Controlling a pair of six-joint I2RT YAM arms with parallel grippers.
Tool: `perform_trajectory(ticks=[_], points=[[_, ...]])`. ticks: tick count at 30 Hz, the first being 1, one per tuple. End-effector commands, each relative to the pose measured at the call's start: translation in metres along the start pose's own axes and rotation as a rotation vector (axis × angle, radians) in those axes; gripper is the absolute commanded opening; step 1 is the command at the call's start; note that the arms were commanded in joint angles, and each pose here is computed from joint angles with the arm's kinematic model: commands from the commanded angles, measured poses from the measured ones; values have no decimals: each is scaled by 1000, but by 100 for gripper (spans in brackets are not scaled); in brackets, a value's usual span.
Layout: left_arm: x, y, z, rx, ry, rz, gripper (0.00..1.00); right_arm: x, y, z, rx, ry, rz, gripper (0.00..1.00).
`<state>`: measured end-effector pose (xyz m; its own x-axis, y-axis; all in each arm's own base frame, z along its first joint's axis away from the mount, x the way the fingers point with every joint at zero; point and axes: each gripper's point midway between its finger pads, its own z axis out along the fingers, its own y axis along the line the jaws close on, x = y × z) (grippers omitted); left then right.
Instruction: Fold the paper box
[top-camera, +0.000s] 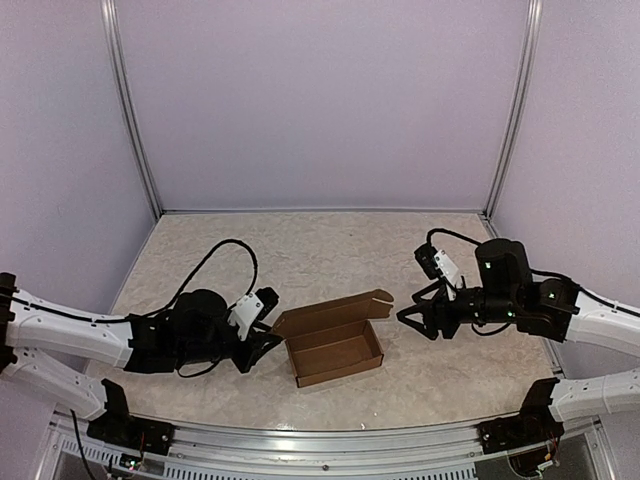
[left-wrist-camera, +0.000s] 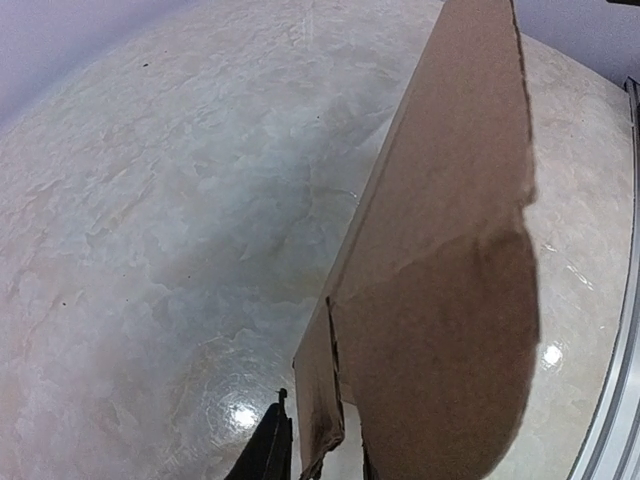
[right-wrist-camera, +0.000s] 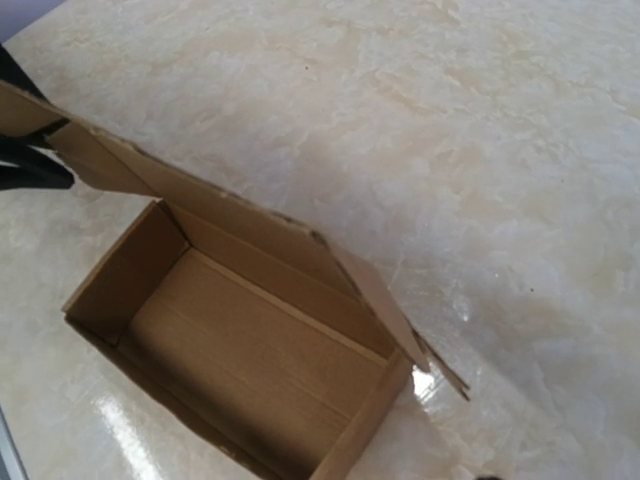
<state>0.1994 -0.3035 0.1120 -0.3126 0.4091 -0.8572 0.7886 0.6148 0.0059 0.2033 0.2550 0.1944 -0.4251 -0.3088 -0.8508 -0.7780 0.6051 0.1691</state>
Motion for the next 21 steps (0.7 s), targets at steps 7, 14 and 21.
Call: perform_trajectory(ticks=[7, 14, 21], points=[[-10, 0, -1, 17, -4, -10, 0, 15, -10, 6, 34, 20, 11, 63], [-10, -3, -2, 32, 7, 2, 0, 17, -15, 17, 41, 5, -15, 62], [-12, -7, -7, 58, 2, 18, 0, 3, -24, 28, 46, -60, -79, 62]])
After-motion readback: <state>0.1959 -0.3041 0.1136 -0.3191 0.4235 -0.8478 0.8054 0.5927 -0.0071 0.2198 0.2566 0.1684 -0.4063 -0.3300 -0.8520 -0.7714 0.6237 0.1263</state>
